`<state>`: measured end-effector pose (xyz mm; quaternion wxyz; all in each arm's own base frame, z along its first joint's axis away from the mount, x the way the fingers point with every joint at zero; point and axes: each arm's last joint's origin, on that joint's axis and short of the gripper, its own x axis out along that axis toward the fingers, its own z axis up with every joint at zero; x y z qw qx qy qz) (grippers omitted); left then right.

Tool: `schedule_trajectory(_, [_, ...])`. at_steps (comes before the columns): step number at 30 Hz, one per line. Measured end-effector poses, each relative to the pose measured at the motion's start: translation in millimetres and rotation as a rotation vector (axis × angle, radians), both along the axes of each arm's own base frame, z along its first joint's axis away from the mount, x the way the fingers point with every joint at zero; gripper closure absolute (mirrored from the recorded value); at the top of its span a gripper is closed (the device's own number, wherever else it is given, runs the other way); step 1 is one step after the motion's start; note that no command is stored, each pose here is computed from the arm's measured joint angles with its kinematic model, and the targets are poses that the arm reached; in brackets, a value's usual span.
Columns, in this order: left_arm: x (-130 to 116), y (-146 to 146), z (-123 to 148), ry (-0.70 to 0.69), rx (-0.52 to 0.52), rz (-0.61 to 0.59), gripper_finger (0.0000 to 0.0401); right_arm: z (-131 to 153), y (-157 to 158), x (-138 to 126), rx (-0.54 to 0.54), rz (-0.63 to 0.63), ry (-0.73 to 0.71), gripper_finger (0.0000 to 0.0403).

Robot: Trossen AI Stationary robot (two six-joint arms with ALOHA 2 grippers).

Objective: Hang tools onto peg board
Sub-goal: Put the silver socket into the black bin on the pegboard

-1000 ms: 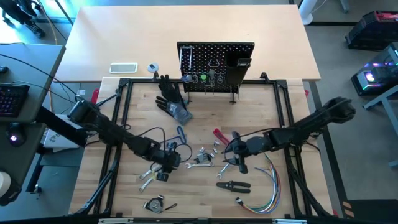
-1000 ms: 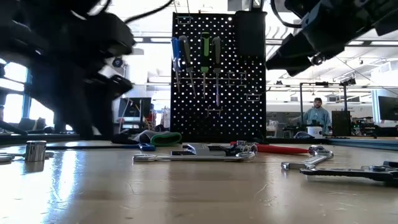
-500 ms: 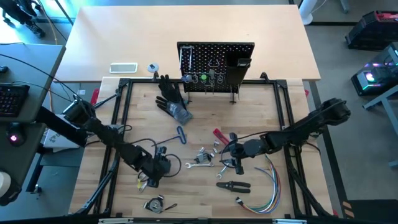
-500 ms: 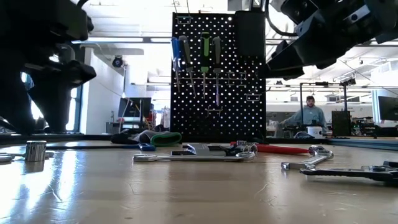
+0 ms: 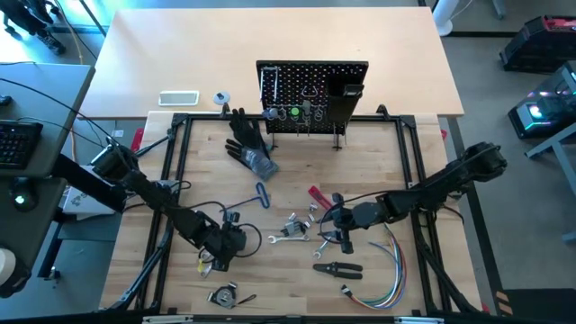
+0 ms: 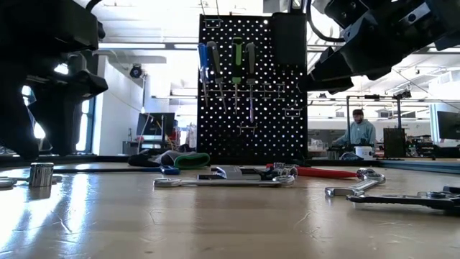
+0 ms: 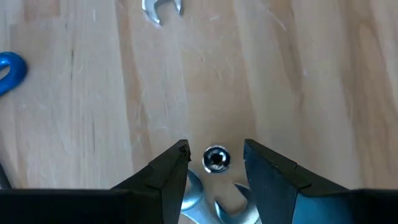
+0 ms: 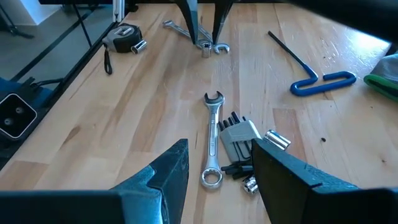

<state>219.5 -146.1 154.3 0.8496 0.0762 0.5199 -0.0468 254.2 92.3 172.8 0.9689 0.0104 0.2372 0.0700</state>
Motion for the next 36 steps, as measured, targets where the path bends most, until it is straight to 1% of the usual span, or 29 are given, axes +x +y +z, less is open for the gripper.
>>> schedule_trajectory(4, [0,0,-6,0.012,0.004,0.005,0.0252,0,0,0,0.002,0.001,0.001,0.0236])
schedule_trajectory(7, [-3,3,-19,0.014,-0.041,0.014,0.0252,0,3,-1,0.002,0.009,0.001,0.0236])
schedule_trajectory(10, [-8,9,-28,-0.004,-0.054,0.066,0.0255,0,7,-3,-0.002,0.017,-0.001,0.0236])
schedule_trajectory(14, [-10,13,-33,-0.028,-0.058,0.087,0.0290,0,10,-4,-0.008,0.020,-0.003,0.0236])
schedule_trajectory(17, [-9,13,-33,-0.038,-0.048,0.066,0.0329,0,11,-4,-0.016,0.009,-0.006,0.0236])
schedule_trajectory(20, [-8,12,-33,-0.047,-0.044,0.043,0.0352,0,11,-4,-0.019,0.001,-0.008,0.0236])
schedule_trajectory(30, [-3,13,-32,-0.084,-0.043,0.015,0.0352,0,10,-4,-0.019,0.000,-0.008,0.0236])
schedule_trajectory(36, [7,22,-20,-0.171,-0.044,0.007,0.0352,0,10,-4,-0.001,-0.009,-0.004,0.0236])
